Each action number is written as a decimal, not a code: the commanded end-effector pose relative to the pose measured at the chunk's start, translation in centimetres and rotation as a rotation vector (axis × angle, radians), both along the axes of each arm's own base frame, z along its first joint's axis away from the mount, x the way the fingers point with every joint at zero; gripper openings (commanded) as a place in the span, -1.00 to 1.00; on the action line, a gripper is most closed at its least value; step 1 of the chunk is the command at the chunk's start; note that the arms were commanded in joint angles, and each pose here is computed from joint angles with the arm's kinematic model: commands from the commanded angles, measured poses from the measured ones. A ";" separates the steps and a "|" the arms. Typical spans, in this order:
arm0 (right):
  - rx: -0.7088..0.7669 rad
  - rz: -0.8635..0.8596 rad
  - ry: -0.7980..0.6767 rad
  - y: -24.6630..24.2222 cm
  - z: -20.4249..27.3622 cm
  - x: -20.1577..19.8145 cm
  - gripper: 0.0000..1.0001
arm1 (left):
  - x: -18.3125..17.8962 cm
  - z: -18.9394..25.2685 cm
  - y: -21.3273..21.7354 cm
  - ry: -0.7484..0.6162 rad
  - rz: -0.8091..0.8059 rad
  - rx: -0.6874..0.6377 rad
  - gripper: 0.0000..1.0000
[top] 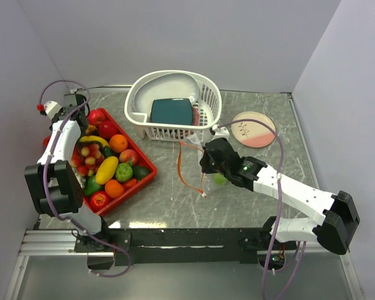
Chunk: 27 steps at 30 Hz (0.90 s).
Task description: Place the food in the zip-top bag and seal the zipper
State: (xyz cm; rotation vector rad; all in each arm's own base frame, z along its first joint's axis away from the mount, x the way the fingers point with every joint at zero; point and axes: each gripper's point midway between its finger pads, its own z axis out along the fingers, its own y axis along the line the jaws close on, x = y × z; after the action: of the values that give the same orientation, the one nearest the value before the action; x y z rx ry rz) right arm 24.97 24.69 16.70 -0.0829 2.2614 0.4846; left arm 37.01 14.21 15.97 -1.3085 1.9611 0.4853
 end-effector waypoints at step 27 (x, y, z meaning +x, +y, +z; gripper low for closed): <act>0.061 0.009 -0.065 -0.4 1.8 0.0 -1.00 | -2.3 4.1 -2.7 -0.063 0.123 0.109 0.16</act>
State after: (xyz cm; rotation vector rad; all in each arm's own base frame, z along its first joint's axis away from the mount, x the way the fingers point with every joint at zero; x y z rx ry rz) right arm 24.56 24.74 17.11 -0.0901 2.2408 0.5329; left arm 34.32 10.45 18.99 -1.3160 1.8837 0.5523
